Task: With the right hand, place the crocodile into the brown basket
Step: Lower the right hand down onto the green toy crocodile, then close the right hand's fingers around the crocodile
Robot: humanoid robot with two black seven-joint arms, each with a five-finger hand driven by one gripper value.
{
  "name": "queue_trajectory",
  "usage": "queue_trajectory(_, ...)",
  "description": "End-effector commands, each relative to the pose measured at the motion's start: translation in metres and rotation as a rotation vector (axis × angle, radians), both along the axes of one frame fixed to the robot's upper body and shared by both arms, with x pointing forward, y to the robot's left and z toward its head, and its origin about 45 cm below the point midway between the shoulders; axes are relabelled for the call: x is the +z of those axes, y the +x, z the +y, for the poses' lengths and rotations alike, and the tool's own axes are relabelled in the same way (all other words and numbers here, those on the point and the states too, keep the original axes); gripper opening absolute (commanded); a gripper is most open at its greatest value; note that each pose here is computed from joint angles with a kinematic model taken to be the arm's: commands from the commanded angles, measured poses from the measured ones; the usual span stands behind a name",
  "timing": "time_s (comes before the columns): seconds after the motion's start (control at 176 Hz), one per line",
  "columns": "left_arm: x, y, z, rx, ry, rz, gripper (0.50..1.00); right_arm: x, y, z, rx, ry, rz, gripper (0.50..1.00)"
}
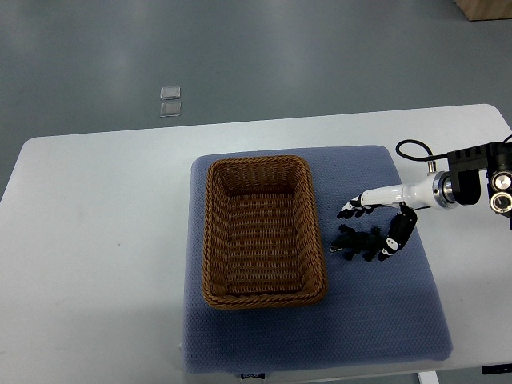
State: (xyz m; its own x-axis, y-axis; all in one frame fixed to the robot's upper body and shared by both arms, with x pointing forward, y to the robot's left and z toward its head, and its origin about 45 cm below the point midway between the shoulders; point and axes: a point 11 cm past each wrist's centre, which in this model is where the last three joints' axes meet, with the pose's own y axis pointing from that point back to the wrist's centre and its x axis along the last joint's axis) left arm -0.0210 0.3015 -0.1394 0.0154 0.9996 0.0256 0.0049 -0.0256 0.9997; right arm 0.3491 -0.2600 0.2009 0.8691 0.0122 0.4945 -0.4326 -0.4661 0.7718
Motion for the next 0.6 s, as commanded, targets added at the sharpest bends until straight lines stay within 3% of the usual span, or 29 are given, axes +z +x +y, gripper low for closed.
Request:
queue_trajectory(0.0, 0.0, 0.0, 0.0, 0.0, 0.0, 0.0, 1.0, -0.005, -0.002, 0.0, -0.01, 0.009, 0.002, 0.926)
queue_trajectory(0.357, 0.0, 0.0, 0.001, 0.0, 0.003, 0.0, 1.0, -0.016, -0.006, 0.002, -0.034, 0.028, -0.01, 0.901)
queue_trajectory(0.533, 0.0, 0.0, 0.001, 0.0, 0.003, 0.0, 1.0, -0.02, -0.007, 0.001, -0.043, 0.031, -0.012, 0.86)
queue_trajectory(0.595, 0.0, 0.0, 0.001, 0.0, 0.003, 0.0, 1.0, -0.022, -0.008, -0.001, -0.051, 0.032, -0.013, 0.819)
